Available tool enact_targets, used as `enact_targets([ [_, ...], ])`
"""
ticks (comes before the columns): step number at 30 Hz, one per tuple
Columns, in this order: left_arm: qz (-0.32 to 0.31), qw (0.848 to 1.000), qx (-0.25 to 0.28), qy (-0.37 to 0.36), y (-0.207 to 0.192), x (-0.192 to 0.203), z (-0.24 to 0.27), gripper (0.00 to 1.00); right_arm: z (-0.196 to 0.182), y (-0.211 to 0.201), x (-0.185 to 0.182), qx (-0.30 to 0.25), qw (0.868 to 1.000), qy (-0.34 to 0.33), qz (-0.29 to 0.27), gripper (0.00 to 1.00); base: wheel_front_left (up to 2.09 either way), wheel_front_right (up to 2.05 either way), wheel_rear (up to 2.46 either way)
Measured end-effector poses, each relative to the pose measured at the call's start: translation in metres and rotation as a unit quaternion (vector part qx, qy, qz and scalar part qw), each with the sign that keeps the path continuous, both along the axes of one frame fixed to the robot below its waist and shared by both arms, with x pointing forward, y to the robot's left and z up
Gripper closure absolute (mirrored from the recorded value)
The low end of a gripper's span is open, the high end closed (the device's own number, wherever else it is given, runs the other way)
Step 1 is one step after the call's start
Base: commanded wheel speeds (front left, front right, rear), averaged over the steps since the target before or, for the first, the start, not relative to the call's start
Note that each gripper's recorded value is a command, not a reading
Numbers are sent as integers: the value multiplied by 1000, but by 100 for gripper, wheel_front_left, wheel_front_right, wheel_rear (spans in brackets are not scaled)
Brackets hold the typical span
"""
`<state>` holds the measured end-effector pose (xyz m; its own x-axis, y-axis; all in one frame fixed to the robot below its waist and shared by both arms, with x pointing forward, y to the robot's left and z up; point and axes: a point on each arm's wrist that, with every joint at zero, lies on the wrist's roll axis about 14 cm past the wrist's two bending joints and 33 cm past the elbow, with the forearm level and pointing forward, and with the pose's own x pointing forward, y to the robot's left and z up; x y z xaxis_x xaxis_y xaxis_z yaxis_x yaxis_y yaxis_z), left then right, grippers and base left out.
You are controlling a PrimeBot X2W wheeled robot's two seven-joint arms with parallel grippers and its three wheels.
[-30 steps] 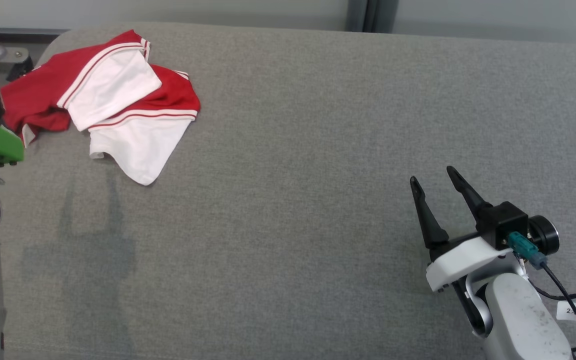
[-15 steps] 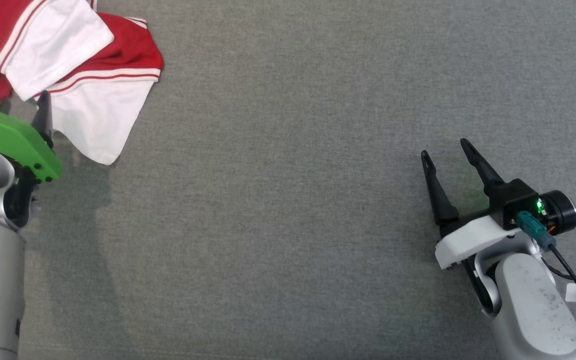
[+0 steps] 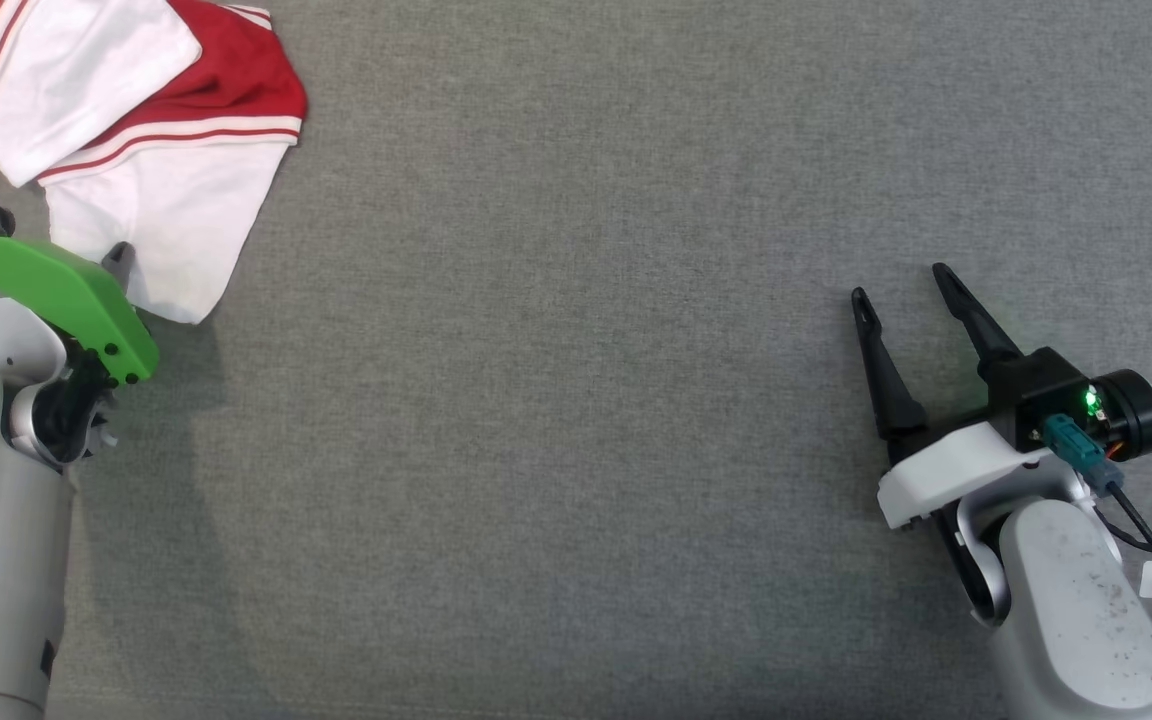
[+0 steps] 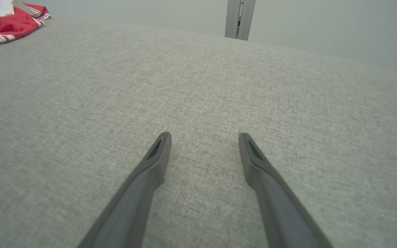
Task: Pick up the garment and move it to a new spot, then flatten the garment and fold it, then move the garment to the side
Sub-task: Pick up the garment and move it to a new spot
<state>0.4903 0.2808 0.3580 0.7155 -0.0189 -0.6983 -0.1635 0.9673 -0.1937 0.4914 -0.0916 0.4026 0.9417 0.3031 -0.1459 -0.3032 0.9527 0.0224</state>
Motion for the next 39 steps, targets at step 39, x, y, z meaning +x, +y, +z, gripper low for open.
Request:
enact_targets([
  [39,-231,851,57,-469,-157,52,322,100,82,-64,-48,53,991,-75,-93,0,0,0,0],
])
